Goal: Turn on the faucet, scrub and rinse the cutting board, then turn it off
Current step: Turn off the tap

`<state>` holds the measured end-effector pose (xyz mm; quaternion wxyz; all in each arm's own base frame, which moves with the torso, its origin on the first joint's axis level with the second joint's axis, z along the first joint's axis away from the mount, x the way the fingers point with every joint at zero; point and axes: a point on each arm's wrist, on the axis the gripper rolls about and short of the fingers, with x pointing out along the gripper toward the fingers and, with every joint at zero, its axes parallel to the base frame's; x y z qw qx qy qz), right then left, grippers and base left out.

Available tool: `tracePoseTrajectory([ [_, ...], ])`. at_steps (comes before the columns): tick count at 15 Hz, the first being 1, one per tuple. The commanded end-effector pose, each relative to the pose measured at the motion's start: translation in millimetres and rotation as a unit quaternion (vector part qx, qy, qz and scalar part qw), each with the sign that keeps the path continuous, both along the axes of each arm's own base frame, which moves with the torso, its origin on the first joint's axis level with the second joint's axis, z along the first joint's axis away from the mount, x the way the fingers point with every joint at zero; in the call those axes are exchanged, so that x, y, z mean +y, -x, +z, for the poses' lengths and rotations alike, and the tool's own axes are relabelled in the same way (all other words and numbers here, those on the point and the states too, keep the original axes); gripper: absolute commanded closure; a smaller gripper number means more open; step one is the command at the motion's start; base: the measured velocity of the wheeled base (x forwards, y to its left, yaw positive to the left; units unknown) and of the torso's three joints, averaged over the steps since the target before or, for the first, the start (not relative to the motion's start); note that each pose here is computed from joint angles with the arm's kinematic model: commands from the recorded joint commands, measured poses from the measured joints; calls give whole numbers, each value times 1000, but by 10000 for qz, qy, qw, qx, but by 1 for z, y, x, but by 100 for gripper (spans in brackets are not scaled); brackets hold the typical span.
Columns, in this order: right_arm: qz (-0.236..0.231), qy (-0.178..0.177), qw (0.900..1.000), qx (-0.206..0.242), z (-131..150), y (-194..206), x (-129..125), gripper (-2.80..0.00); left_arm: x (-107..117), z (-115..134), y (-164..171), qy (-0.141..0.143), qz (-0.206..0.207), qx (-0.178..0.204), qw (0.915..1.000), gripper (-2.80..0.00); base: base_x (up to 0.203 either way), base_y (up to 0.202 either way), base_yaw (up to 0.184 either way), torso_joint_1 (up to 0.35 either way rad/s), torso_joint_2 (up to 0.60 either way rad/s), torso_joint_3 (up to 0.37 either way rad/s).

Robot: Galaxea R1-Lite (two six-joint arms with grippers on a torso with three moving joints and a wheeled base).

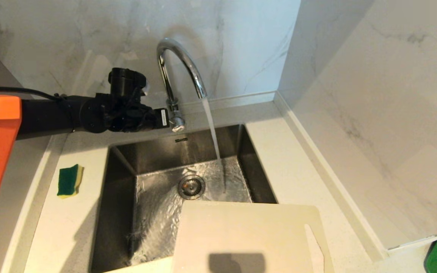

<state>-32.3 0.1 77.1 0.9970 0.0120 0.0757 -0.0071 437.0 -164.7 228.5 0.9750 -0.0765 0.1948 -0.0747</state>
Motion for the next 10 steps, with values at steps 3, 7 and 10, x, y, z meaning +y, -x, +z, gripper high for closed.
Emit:
tracePoseTrajectory([
  [3,0,-3,10000,8,0,0,0,0,0,0,1,64,16,52,10000,0,0,0,0,0,0,0],
  [7,0,-3,10000,8,0,0,0,0,0,0,3,109,19,166,9998,0,0,0,0,0,0,0],
  [10,0,-3,10000,8,0,0,0,0,-1,3,5,172,-49,146,9997,0,0,0,0,0,0,0],
])
